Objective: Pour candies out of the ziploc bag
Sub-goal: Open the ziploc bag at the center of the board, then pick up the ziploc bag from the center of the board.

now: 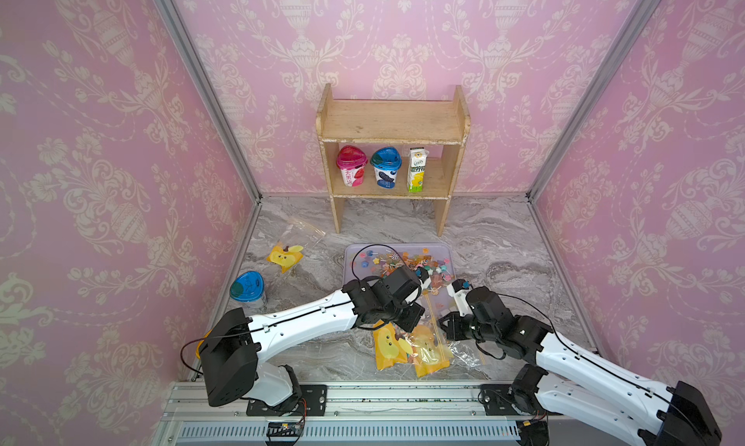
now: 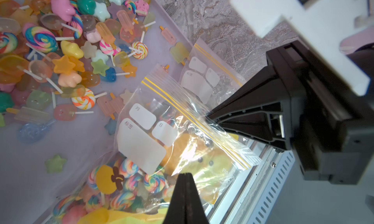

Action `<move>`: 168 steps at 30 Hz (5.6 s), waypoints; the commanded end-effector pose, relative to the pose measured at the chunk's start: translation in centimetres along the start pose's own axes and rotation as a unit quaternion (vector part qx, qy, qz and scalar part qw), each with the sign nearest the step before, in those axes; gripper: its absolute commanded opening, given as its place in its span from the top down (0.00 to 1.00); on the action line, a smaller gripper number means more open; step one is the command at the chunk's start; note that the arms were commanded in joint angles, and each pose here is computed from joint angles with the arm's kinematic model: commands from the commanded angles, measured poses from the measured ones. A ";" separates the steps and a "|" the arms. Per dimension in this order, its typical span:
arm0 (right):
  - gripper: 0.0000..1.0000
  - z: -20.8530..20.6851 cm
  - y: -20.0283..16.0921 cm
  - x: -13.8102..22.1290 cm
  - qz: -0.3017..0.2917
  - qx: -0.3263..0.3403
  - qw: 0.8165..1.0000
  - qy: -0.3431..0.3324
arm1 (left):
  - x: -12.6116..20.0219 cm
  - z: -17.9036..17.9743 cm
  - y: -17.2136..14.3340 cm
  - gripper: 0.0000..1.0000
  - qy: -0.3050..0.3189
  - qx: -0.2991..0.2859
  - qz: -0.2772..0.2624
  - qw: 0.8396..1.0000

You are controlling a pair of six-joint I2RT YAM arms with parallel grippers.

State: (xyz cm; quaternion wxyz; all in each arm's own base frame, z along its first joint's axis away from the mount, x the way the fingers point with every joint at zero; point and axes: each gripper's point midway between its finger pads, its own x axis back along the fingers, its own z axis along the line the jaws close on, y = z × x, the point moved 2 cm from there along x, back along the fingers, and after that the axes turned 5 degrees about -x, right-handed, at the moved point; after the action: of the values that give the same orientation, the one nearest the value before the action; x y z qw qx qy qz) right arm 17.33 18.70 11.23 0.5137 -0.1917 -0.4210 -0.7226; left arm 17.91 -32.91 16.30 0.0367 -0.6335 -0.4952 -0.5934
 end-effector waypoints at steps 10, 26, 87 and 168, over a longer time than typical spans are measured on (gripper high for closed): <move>1.00 1.9 1.1 0.7 -0.026 0.011 0.998 0.052 | -2.3 -1.5 3.5 0.55 -0.054 0.035 -0.057 0.996; 1.00 2.4 1.4 0.7 -0.026 0.017 0.998 0.061 | -4.7 -1.1 2.8 0.53 -0.043 0.052 -0.032 0.997; 1.00 0.1 1.7 1.3 -0.056 0.017 0.998 0.002 | 0.0 -0.1 0.4 1.00 0.016 -0.021 0.029 0.999; 0.62 2.3 0.4 0.7 0.066 0.044 0.995 0.062 | 1.2 6.0 -6.9 0.67 -0.015 0.180 -0.062 0.982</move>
State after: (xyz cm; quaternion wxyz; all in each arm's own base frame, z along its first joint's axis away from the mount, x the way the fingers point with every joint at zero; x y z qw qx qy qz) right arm 17.39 19.70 13.70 0.5850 -0.1477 -0.4150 -0.6810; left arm 17.22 -25.06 12.46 0.0947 -0.5967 -0.6224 -0.4976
